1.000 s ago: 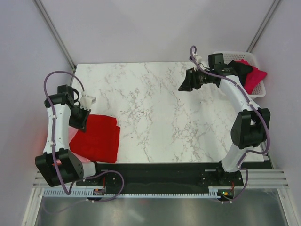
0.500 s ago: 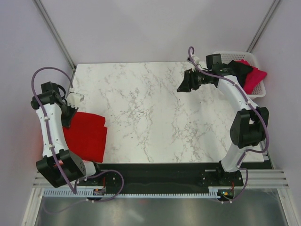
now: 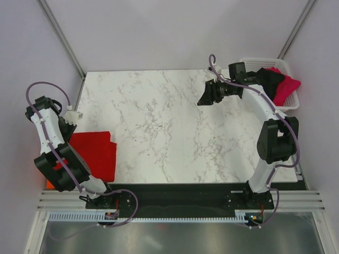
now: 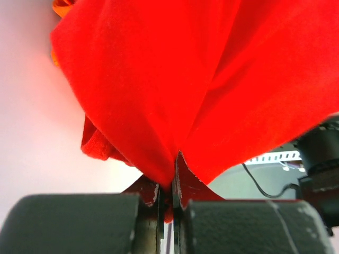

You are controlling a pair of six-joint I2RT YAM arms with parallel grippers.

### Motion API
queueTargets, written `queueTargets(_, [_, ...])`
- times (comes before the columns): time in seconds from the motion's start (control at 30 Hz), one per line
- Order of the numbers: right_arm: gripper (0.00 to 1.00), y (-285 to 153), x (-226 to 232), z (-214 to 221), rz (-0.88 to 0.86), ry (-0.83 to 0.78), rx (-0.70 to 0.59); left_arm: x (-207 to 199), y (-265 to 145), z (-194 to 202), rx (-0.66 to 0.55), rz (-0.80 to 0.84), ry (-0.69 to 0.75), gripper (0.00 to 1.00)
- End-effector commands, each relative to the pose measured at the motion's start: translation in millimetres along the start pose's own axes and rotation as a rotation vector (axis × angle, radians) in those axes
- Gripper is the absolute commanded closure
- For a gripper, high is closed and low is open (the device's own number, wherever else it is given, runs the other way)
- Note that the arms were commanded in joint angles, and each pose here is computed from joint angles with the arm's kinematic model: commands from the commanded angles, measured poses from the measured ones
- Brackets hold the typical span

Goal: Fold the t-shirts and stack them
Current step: Neatly place the folded tshirt to the corner, then reset both grippers

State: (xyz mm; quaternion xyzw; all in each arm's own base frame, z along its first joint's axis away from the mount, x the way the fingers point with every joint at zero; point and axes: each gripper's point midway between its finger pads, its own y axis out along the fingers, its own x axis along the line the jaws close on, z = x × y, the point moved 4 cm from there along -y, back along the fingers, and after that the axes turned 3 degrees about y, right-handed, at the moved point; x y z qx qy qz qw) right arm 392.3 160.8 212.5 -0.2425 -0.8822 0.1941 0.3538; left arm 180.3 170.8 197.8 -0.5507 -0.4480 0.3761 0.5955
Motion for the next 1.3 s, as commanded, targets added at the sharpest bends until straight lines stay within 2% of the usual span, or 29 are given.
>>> queueTargets(0.0, [0.42, 2, 7, -15, -0.048, -0.076, -0.042, 31, -6, -11, -0.010, -0.119, -0.004, 0.98])
queueTargets(0.17, [0.42, 9, 10, -13, -0.059, -0.066, -0.041, 47, 2, -19, 0.011, -0.154, -0.063, 0.96])
queueTargets(0.23, [0.42, 9, 12, -13, -0.061, -0.071, -0.043, 50, -2, -21, 0.003, -0.175, -0.095, 0.82])
queueTargets(0.27, [0.42, 8, 12, -13, -0.059, -0.073, -0.046, 50, -5, -22, -0.010, -0.183, -0.105, 0.58])
queueTargets(0.37, [0.42, 7, 12, -13, -0.048, -0.082, -0.050, 47, -26, -30, -0.095, -0.204, -0.136, 0.49])
queueTargets(0.53, [0.41, 2, 14, -16, -0.011, -0.094, -0.086, 30, -83, -81, -0.367, -0.245, -0.141, 0.41])
queueTargets(0.6, [0.38, -1, 11, -22, 0.048, -0.113, -0.128, 7, -106, -111, -0.475, -0.226, -0.083, 0.26])
queueTargets(0.63, [0.25, -3, 9, -25, 0.079, -0.121, -0.144, -6, -112, -123, -0.525, -0.193, -0.088, 0.18])
queueTargets(0.67, [0.15, -9, 9, -31, 0.114, -0.151, -0.181, -16, -117, -133, -0.555, -0.181, -0.077, 0.00])
queueTargets(0.7, [0.02, -12, 6, -34, 0.156, -0.161, -0.204, -33, -124, -153, -0.610, -0.164, -0.030, 0.00])
queueTargets(0.8, [0.02, -25, -1, -48, 0.289, -0.167, -0.304, -58, -133, -189, -0.731, -0.061, -0.073, 0.00])
queueTargets(0.83, [0.02, -28, -6, -50, 0.347, -0.121, -0.335, -70, -130, -202, -0.764, 0.041, -0.106, 0.00])
queueTargets(0.9, [0.02, -31, -11, -51, 0.402, -0.090, -0.360, -83, -128, -222, -0.785, 0.099, -0.113, 0.00])
queueTargets(0.93, [0.02, -34, -24, -51, 0.511, -0.039, -0.379, -84, -117, -232, -0.758, 0.118, -0.115, 0.00])
queueTargets(1.0, [0.02, -35, -34, -46, 0.581, 0.019, -0.374, -86, -115, -248, -0.759, 0.138, -0.118, 0.00])
queueTargets(1.07, [0.02, -38, -40, -42, 0.638, 0.017, -0.366, -85, -105, -265, -0.757, 0.165, -0.116, 0.00])
queueTargets(1.27, [0.02, -38, -41, -39, 0.657, -0.035, -0.349, -78, -121, -307, -0.873, 0.175, -0.134, 0.00])
